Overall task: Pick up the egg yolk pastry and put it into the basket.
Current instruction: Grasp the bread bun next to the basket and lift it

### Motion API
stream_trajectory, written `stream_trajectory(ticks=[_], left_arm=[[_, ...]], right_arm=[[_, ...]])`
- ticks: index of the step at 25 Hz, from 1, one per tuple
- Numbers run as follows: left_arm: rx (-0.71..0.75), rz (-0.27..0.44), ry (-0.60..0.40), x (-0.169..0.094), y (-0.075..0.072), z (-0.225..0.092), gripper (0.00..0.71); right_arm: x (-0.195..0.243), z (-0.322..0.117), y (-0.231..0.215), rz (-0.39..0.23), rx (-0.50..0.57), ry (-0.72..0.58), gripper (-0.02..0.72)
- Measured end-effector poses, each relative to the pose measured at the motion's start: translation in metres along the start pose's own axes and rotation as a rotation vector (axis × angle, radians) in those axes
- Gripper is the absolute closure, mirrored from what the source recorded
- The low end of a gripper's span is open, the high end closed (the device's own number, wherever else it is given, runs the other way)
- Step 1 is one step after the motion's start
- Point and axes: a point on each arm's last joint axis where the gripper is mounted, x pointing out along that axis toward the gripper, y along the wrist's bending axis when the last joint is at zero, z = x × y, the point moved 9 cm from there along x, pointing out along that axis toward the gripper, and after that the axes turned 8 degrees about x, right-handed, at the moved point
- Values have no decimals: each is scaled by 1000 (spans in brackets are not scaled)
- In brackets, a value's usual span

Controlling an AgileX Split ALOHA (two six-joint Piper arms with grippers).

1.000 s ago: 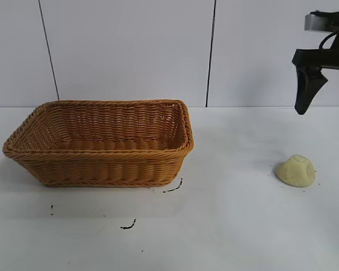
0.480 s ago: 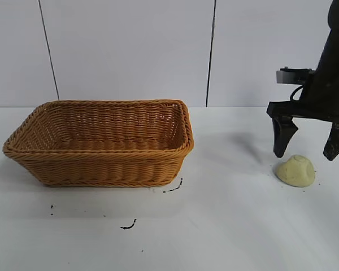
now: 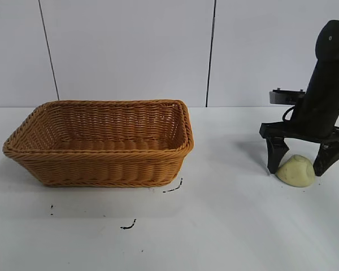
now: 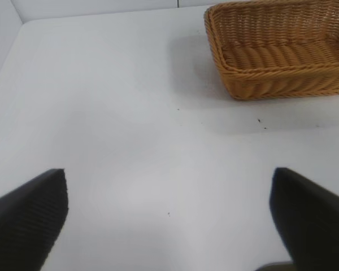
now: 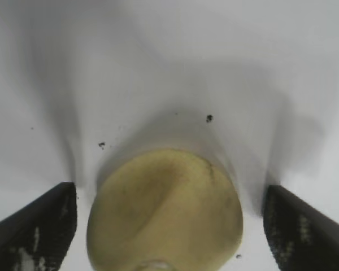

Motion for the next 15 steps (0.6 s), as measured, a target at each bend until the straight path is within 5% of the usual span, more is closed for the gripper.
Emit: stream_trajectory(ticks=[9,15], left_arm=[[0,0,0,0,0,0,14],[0,0,0,0,0,0,14]], right_arm=[[-2,-1,0,-1,-1,17,418],[-25,11,5,4,-9,41,458]])
